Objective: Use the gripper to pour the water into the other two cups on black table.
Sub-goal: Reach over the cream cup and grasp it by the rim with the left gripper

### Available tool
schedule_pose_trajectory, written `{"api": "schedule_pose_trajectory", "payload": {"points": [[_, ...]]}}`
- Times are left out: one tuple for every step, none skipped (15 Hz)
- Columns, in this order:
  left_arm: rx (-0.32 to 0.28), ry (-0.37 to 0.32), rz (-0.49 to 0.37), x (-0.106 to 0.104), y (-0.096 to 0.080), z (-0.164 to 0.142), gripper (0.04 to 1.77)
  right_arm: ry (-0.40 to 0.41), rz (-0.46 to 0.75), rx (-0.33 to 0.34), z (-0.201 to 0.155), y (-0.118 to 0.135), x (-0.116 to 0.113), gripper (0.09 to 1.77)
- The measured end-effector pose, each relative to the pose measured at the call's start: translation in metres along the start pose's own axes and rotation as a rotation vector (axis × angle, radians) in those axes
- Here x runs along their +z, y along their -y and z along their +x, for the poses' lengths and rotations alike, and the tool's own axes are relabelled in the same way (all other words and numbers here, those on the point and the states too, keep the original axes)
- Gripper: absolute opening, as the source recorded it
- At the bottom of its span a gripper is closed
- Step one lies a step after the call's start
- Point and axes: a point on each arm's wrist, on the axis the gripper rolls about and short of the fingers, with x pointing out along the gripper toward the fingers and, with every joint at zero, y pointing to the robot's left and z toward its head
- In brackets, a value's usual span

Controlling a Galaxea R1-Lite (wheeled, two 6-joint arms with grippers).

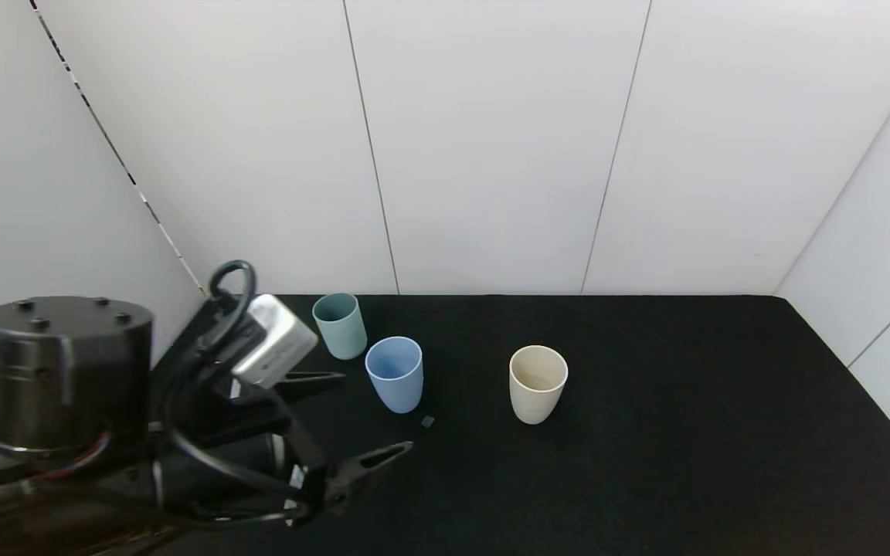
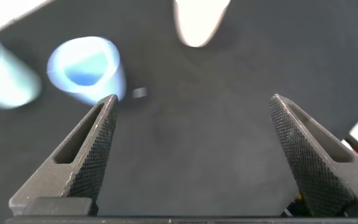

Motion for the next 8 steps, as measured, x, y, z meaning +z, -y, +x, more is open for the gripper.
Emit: {"api": "schedule_pose_trajectory", "payload": {"points": [[-0.028,-0.018,0.007,0.002,0.003,0.014,1.72,0.000,0.000,0.000,0.000,0.000,0.000,1.71],[-0.048,-0.027,0.011,0.004,0.006,0.027,1.72,0.000,0.000,0.000,0.000,0.000,0.000,1.71],[-0.062,-0.030,0.016,0.005,0.007,0.040,1.72,0.000,0.000,0.000,0.000,0.000,0.000,1.71],[-0.071,-0.030,0.019,0.006,0.008,0.054,1.72,0.000,0.000,0.000,0.000,0.000,0.000,1.71],[-0.075,-0.028,0.022,0.005,0.008,0.067,1.72,0.000,0.000,0.000,0.000,0.000,0.000,1.71],[-0.077,-0.027,0.024,0.003,0.008,0.079,1.72,0.000,0.000,0.000,0.000,0.000,0.000,1.71],[-0.078,-0.030,0.024,0.002,0.008,0.091,1.72,0.000,0.000,0.001,0.000,0.000,0.000,1.71],[-0.080,-0.040,0.023,-0.001,0.007,0.104,1.72,0.000,0.000,0.001,0.000,0.000,0.000,1.71]]}}
